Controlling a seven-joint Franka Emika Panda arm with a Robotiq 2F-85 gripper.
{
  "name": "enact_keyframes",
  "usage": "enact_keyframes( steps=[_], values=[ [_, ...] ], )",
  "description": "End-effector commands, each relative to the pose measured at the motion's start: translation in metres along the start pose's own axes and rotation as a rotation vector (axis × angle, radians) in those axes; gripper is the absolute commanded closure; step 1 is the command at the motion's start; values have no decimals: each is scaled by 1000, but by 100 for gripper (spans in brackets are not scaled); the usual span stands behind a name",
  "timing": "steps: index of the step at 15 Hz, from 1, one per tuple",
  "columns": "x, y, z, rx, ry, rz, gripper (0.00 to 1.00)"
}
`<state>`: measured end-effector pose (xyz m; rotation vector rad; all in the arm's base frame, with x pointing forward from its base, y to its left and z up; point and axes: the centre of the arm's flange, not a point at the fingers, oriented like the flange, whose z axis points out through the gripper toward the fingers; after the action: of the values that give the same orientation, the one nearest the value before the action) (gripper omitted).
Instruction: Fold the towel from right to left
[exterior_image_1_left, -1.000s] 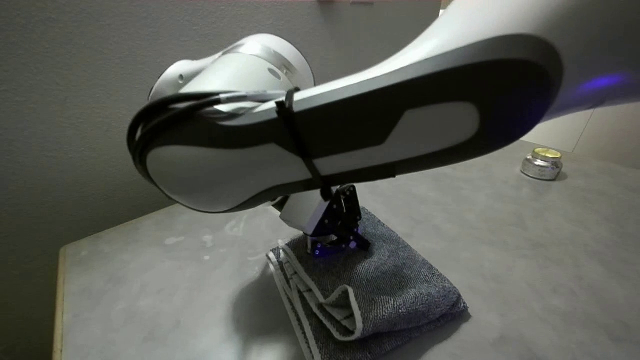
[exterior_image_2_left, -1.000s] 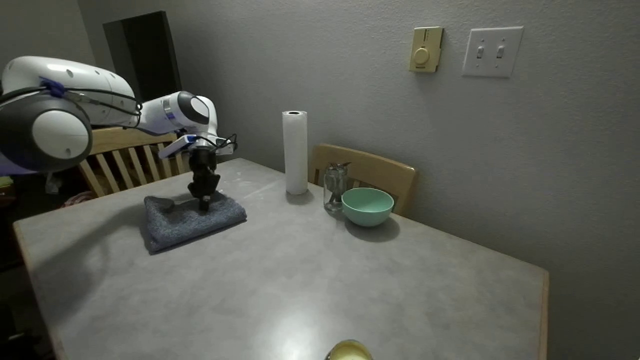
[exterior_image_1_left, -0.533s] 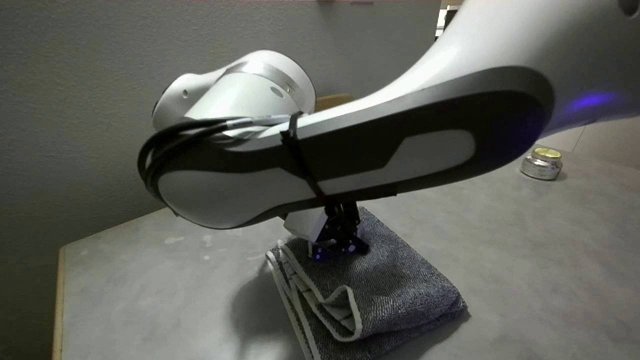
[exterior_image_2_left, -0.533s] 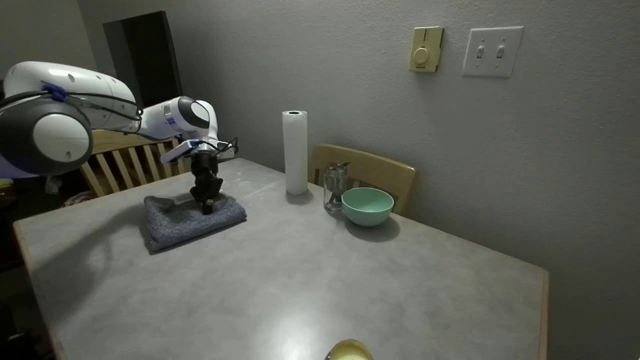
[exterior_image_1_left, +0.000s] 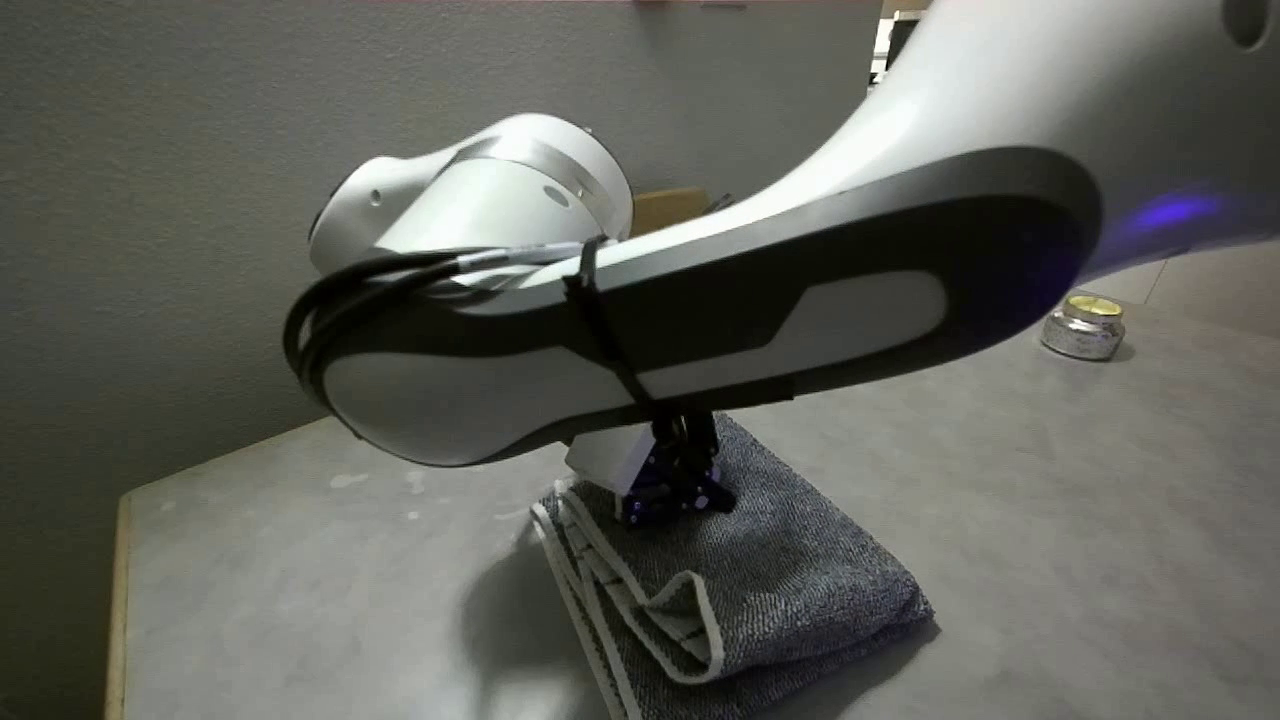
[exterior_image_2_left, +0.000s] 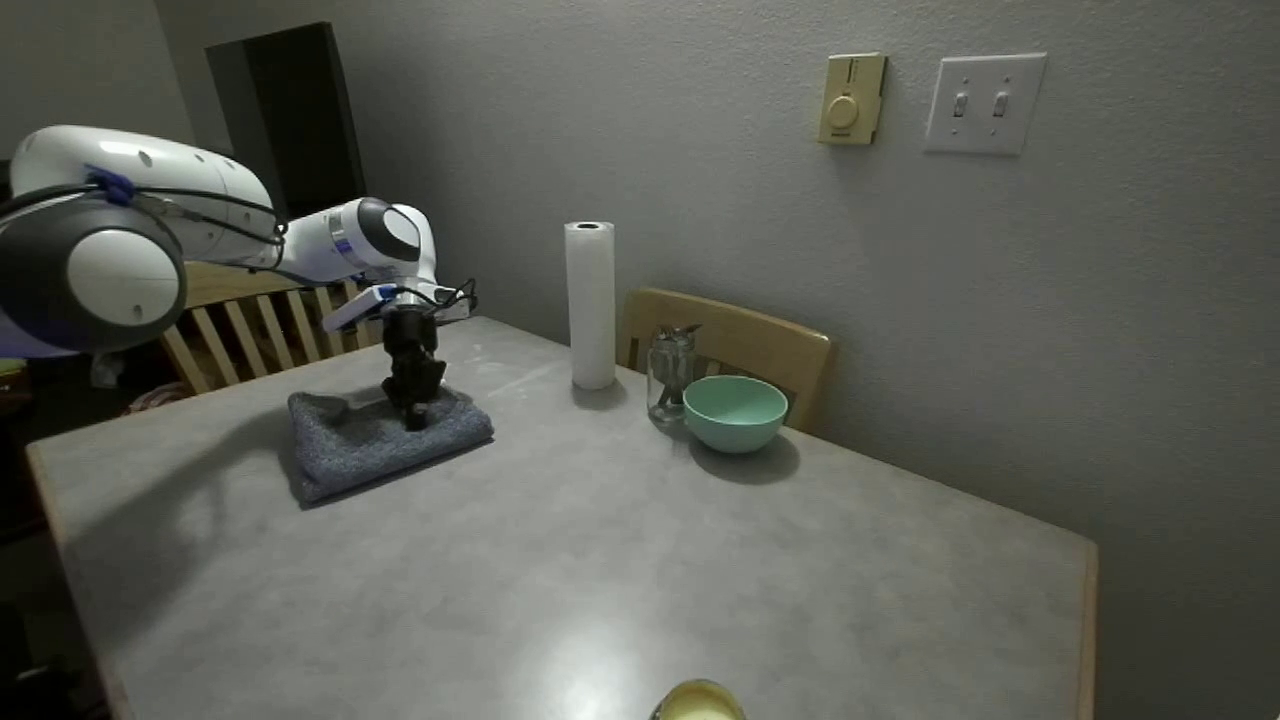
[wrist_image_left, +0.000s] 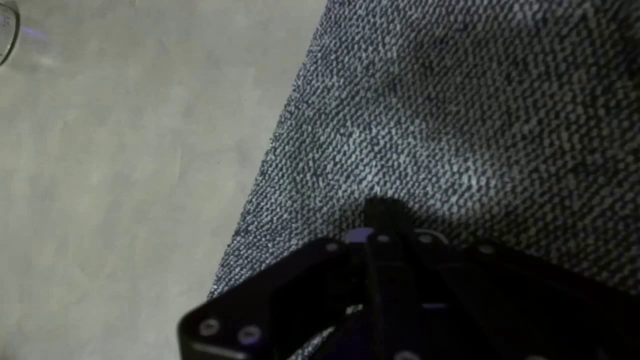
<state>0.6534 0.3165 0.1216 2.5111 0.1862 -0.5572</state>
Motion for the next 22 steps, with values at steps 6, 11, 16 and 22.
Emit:
enact_keyframes(
  steps=[6,11,16,22],
  values=[
    [-63,15,39,-26,61,-168,68],
    [-1,3,-6,-14,13,-79,60],
    [-1,3,-5,-14,13,-79,60],
    [-1,5,-9,-24,19,-73,34]
  ],
)
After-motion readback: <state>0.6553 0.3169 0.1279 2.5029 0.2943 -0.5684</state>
